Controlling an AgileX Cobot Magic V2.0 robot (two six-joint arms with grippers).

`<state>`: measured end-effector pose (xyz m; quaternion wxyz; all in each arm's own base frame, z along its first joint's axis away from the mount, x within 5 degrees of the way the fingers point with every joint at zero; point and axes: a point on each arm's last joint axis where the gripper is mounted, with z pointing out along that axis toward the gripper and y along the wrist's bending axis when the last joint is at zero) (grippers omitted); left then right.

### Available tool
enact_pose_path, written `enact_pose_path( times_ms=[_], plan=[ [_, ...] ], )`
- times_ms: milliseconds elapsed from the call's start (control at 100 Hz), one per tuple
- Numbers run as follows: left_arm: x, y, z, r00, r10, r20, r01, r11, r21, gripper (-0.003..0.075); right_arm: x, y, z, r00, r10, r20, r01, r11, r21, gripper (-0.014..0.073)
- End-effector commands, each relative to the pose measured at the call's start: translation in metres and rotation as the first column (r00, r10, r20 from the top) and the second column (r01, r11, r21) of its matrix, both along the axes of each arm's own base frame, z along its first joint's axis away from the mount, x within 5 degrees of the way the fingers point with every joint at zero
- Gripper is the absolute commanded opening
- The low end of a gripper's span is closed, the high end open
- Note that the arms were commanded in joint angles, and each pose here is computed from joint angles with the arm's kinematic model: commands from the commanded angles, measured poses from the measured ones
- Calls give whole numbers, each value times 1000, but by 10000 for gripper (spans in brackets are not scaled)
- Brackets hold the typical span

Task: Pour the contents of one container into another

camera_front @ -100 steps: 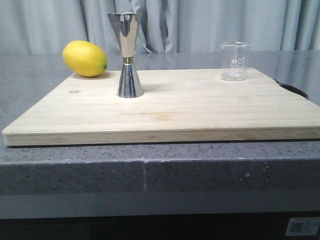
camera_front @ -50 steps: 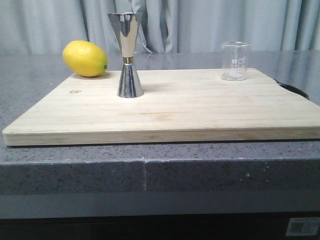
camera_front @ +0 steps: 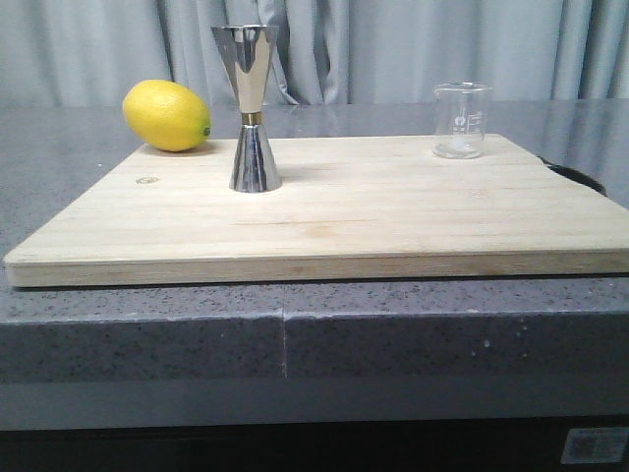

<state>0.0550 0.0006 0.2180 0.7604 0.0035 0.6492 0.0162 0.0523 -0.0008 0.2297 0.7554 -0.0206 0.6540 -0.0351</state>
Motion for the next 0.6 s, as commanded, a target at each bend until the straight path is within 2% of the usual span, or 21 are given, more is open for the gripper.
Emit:
enact_pose_path(
  times_ms=[0,190,590],
  plan=[
    [-1,-1,-2,998,-16,61,16,1000,-2,-19,-4,0,10,992,-5,130,6,1000,-11,-69],
    [-1,-1,-2,998,-16,61,16,1000,-2,-19,0,0,-6,992,-4,127,4,1000,-2,-69],
    [-1,-1,-2,998,-16,61,16,1000,-2,-19,0,-2,-7,992,-38,121,36,999,16,-69]
  ],
)
